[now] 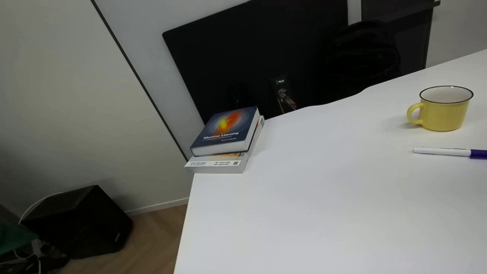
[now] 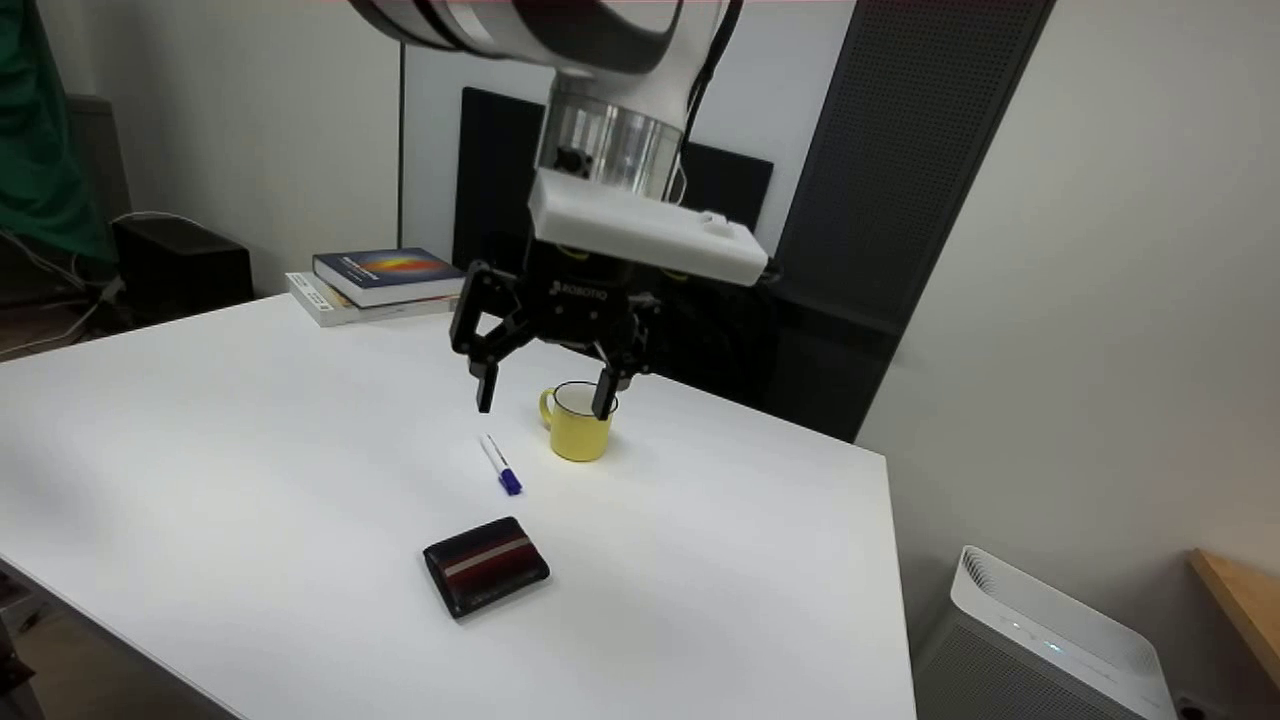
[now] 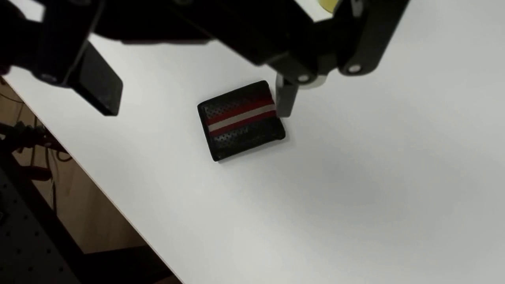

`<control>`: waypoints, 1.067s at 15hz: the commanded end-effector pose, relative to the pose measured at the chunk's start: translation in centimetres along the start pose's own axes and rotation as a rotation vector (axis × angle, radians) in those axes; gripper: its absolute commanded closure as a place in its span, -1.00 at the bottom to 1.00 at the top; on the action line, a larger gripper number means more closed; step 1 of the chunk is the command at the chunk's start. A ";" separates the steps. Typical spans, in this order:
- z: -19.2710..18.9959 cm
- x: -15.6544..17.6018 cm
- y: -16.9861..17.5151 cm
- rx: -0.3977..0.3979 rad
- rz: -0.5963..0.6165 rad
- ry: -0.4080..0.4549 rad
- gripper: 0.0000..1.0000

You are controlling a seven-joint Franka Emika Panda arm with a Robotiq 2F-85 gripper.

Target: Put the marker in the cup

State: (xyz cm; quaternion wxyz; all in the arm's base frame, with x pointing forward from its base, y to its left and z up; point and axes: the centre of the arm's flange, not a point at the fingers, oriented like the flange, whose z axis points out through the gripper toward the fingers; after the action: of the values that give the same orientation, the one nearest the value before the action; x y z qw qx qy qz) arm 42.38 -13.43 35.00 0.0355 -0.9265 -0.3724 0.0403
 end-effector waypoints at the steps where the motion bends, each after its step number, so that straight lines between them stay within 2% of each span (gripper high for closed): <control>1: 3.2 3.4 3.8 0.001 -0.052 -0.053 -1.00; 6: 7.6 8.0 7.2 -0.004 -0.127 -0.120 -1.00; 10: 10.4 11.7 9.4 -0.023 -0.204 -0.123 -1.00; 16: 12.6 16.2 9.7 -0.097 -0.308 -0.112 -1.00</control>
State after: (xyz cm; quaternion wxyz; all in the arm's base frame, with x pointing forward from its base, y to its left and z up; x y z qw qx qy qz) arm 57.26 -9.43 21.20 -0.0104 -0.8647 -0.4958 0.0796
